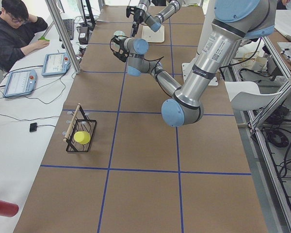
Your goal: Left arm grabs green cup and hands to right arm on tray
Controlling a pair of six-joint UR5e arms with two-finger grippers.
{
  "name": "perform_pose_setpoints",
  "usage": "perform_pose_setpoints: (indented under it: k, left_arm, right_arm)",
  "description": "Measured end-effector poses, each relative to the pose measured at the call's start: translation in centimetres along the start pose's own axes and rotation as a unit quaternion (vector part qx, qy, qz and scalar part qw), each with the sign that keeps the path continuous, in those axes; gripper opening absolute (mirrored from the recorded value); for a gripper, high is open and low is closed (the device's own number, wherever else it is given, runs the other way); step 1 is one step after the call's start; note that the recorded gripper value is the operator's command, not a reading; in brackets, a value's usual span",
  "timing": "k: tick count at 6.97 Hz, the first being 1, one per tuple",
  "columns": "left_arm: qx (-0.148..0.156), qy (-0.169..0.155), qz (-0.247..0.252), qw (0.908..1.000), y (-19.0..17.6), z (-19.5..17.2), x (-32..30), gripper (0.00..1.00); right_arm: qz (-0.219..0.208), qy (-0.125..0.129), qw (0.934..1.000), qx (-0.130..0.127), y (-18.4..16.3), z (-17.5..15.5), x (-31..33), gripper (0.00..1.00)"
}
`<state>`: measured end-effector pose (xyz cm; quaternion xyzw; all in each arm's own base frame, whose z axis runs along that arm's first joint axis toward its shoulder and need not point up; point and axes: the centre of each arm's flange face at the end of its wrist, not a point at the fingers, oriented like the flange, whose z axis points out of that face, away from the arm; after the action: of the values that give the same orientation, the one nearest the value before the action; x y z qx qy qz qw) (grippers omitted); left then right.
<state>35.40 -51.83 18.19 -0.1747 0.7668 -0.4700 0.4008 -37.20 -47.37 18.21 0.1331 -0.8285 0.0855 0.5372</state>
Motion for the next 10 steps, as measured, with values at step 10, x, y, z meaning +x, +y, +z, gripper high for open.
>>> perform_pose_setpoints:
  k: [10]
  left_arm:
    - [-0.023, -0.017, -0.058, 0.9979, 1.4, -0.7, -2.3, 0.38]
  right_arm:
    - [0.011, 0.002, 0.9999, 0.0, 0.4, 0.4, 0.7, 0.86]
